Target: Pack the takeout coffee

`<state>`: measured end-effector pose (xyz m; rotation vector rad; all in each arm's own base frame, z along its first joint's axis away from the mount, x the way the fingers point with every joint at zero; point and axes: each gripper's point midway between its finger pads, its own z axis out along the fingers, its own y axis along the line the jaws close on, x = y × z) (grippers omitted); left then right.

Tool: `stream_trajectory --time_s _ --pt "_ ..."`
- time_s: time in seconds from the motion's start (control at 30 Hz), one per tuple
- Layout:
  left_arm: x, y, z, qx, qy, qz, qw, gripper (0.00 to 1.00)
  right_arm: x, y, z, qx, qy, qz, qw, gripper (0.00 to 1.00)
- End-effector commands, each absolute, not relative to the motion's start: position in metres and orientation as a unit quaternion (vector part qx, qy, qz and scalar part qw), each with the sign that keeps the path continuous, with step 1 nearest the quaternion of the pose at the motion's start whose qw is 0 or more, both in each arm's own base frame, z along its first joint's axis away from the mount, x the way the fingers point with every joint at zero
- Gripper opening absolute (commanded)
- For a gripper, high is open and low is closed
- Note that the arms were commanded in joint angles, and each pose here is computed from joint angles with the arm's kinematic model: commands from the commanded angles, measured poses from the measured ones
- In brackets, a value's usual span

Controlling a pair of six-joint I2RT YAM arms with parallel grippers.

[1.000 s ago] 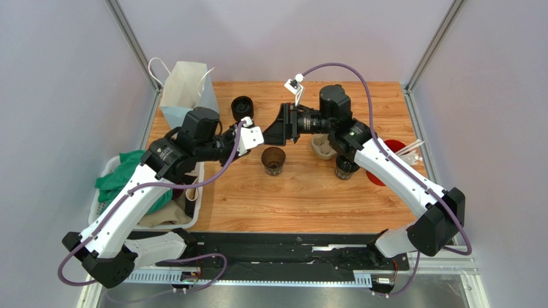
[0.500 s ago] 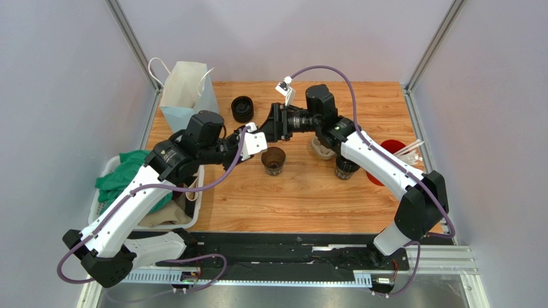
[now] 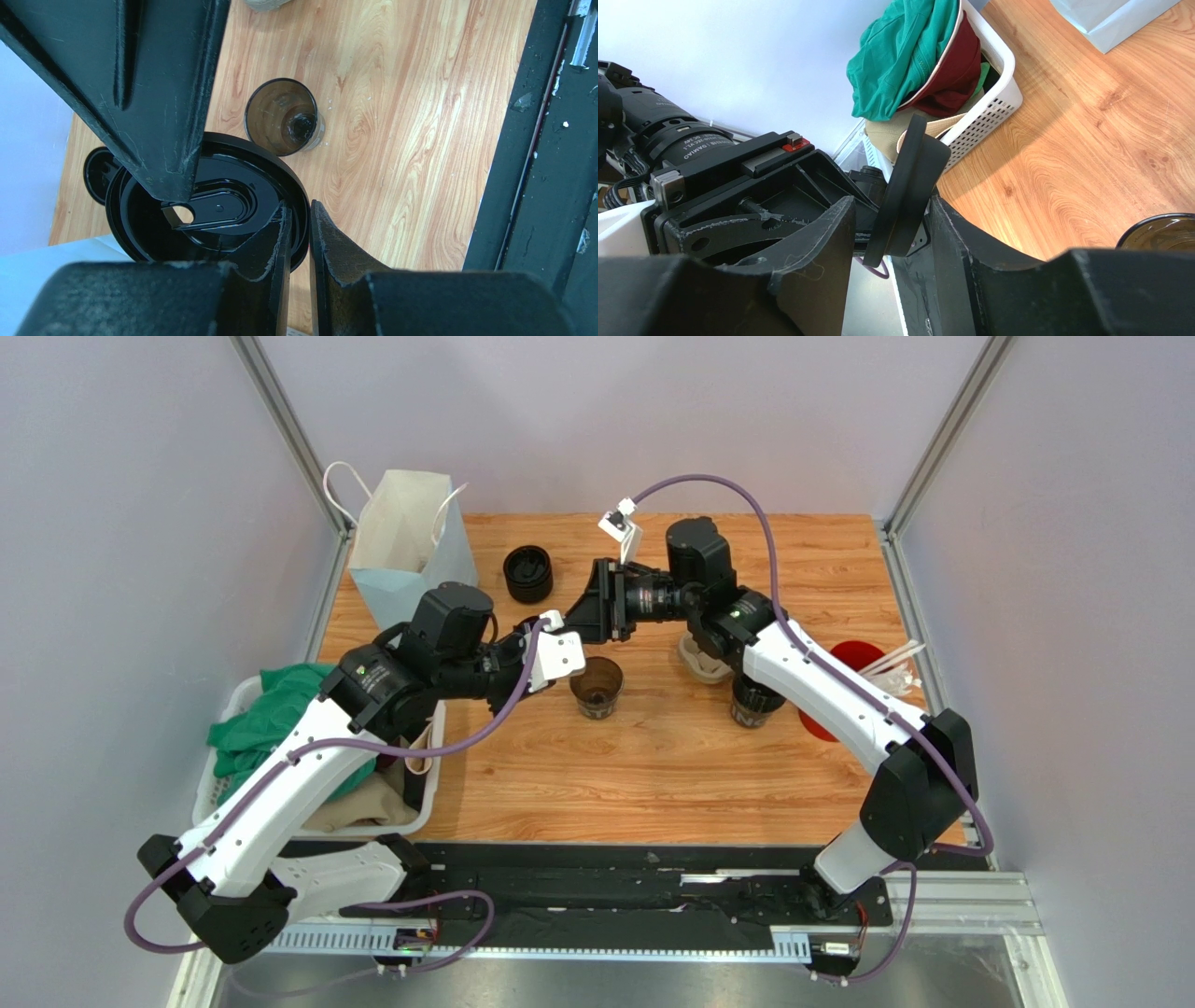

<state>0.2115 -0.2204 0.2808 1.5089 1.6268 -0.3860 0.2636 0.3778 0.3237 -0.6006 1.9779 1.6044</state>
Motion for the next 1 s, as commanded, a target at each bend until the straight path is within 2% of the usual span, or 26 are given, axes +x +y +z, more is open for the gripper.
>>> stream_trajectory --time_s 0.0,0.07,0.23,0.33,0.4,0.43,0.47,0.57,0.73,0.97 --pt "0.213 -0.225 0.302 0.605 0.63 -0.156 0.462 0.17 0.26 0.38 0.335 -0.239 0.717 0.593 0.277 0.45" --pt "0.213 -0.226 0.301 0.605 0.63 -0.157 0.46 0.17 0.26 0.382 0.332 -0.239 0.718 0.593 0.273 0.42" --pt "0.213 -0.227 0.298 0.608 0.631 -0.158 0.456 0.18 0.259 0.385 0.328 -0.241 0.72 0.594 0.265 0.27" --pt "0.215 -0.227 0.299 0.607 0.631 -0.155 0.458 0.24 0.259 0.384 0.327 -0.242 0.721 0.592 0.265 0.19" --pt "0.215 -0.226 0.302 0.604 0.632 -0.153 0.462 0.38 0.26 0.384 0.326 -0.243 0.723 0.589 0.269 0.13" --pt "0.215 -0.226 0.304 0.602 0.631 -0.153 0.465 0.43 0.26 0.384 0.326 -0.243 0.723 0.588 0.269 0.12" --pt "0.215 -0.226 0.306 0.601 0.629 -0.153 0.468 0.53 0.261 0.383 0.327 -0.245 0.723 0.585 0.274 0.12" --pt "0.214 -0.225 0.315 0.595 0.627 -0.154 0.479 0.68 0.262 0.381 0.328 -0.246 0.724 0.579 0.281 0.12" --pt "0.206 -0.219 0.344 0.579 0.616 -0.162 0.509 0.75 0.265 0.376 0.334 -0.249 0.725 0.569 0.298 0.13" --pt "0.184 -0.206 0.395 0.534 0.598 -0.234 0.55 0.82 0.282 0.355 0.356 -0.242 0.721 0.554 0.339 0.11"
